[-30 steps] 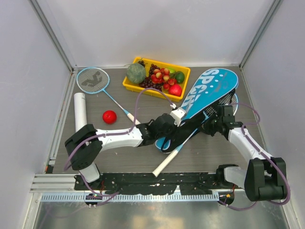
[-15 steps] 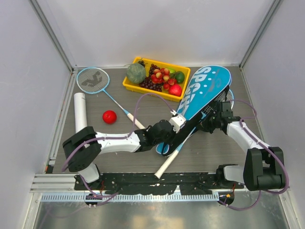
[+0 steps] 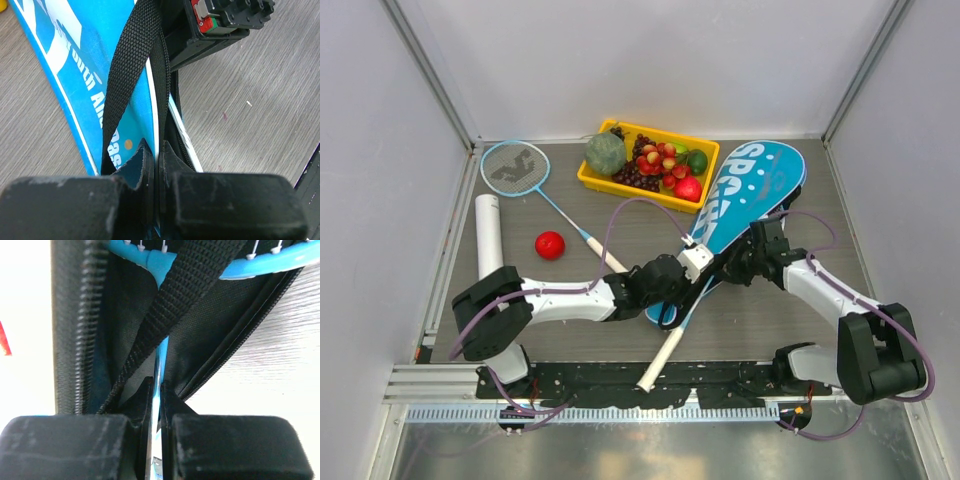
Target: Pack up the badminton gear
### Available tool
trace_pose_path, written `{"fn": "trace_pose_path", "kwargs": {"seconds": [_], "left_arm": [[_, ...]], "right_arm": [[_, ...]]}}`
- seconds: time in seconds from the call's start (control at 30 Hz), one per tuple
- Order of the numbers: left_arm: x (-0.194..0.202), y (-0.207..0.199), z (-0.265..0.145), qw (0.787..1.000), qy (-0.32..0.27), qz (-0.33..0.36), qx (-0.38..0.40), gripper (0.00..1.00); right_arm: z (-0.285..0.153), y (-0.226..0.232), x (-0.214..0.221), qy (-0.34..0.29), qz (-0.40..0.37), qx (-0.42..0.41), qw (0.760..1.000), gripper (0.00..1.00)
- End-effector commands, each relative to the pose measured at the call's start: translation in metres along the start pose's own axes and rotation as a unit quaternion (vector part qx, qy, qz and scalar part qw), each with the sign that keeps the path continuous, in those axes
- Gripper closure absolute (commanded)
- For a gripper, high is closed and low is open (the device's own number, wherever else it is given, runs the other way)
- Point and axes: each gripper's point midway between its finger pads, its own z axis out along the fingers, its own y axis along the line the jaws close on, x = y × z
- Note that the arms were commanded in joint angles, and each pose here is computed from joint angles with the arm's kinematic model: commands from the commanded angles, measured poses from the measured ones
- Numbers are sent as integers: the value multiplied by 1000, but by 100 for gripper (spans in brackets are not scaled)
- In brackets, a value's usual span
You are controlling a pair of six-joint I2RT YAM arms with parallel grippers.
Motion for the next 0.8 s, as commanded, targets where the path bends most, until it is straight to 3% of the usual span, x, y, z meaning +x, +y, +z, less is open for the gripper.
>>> {"fn": "trace_pose_path", "kwargs": {"seconds": [0.0, 0.13, 0.43, 0.77], "left_arm": [[-40, -19, -3, 997, -65, 5, 30, 100], [-32, -17, -7, 998, -59, 4, 28, 100], [-16, -18, -9, 997, -60, 21, 32, 100], [-7, -21, -12, 998, -50, 2, 31, 100]], "right_arm": [[-8, 24, -38, -77, -26, -21, 996, 95], [-7, 26, -65, -104, -24, -17, 994, 95], [-16, 54, -93, -93, -20, -72, 993, 95], [-9, 55, -131, -162, 6, -95, 982, 95]]}}
